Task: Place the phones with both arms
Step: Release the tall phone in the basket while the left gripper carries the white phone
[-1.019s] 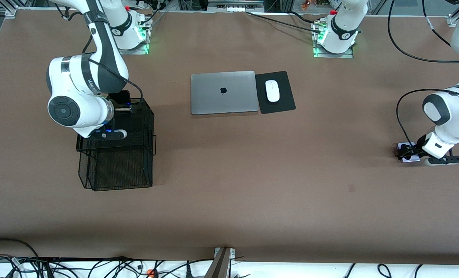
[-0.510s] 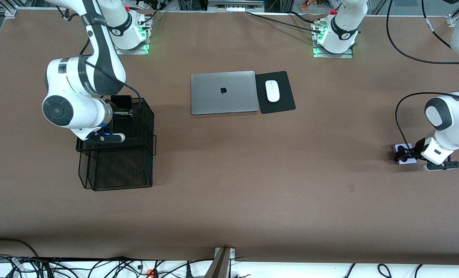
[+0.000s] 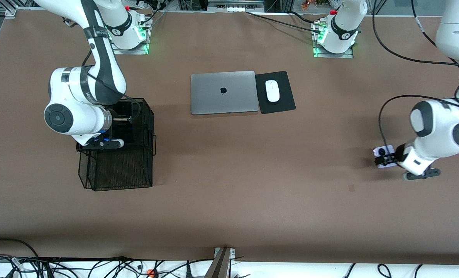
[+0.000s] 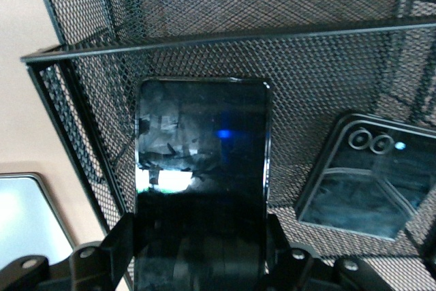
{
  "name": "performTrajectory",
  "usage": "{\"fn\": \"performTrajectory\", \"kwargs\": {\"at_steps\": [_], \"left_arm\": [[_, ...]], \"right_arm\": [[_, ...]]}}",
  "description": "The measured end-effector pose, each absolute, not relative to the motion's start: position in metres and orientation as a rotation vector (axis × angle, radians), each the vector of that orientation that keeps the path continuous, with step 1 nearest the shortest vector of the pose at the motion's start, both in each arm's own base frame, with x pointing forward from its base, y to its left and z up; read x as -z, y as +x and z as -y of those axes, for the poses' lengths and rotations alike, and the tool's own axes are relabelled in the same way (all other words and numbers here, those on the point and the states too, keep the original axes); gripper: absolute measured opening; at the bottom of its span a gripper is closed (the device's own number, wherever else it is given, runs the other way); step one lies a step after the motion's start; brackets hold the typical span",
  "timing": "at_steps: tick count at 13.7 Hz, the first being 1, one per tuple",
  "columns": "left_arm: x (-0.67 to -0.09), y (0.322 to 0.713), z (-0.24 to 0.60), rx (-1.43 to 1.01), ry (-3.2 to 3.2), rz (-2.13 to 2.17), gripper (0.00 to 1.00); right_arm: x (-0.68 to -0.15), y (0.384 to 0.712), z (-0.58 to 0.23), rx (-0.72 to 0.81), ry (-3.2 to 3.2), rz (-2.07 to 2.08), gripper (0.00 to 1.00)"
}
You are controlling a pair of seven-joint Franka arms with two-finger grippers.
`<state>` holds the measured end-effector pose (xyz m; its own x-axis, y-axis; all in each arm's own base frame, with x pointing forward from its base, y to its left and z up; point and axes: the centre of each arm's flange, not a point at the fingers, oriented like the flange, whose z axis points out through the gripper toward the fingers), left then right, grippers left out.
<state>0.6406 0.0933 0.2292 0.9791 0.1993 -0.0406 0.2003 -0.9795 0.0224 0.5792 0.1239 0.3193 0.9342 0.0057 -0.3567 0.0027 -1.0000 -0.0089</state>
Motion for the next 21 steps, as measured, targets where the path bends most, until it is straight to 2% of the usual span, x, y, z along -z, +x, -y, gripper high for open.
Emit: {"fn": "performTrajectory", "kwargs": {"at_steps": [6, 7, 8, 9, 10, 11, 21], "left_arm": [[-0.235, 0.648, -0.025, 0.093, 3.099, -0.403, 0.85], [-0.237, 0.649, -0.019, 0.097, 3.099, -0.415, 0.85], [-0.240, 0.651, -0.011, 0.105, 3.100, -0.426, 0.85], [-0.245, 0.653, 0.002, 0.111, 3.101, -0.435, 0.85], [-0.250, 0.656, 0.022, 0.113, 3.104, -0.445, 0.85], [-0.254, 0.657, 0.046, 0.115, 3.106, -0.452, 0.85], [-0.266, 0.621, 0.293, 0.053, 3.087, -0.548, 0.85]], "right_arm": [[-0.305, 0.583, -0.126, -0.552, -3.071, -0.011, 0.79], [-0.304, 0.584, -0.126, -0.550, -3.072, -0.011, 0.84], [-0.304, 0.584, -0.126, -0.547, -3.072, -0.011, 0.84], [-0.305, 0.585, -0.127, -0.541, -3.072, -0.010, 0.89], [-0.308, 0.587, -0.128, -0.530, -3.073, -0.008, 0.99], [-0.312, 0.589, -0.129, -0.515, -3.074, -0.005, 1.00], [-0.436, 0.642, -0.128, -0.180, -3.084, -0.094, 1.00]]}}
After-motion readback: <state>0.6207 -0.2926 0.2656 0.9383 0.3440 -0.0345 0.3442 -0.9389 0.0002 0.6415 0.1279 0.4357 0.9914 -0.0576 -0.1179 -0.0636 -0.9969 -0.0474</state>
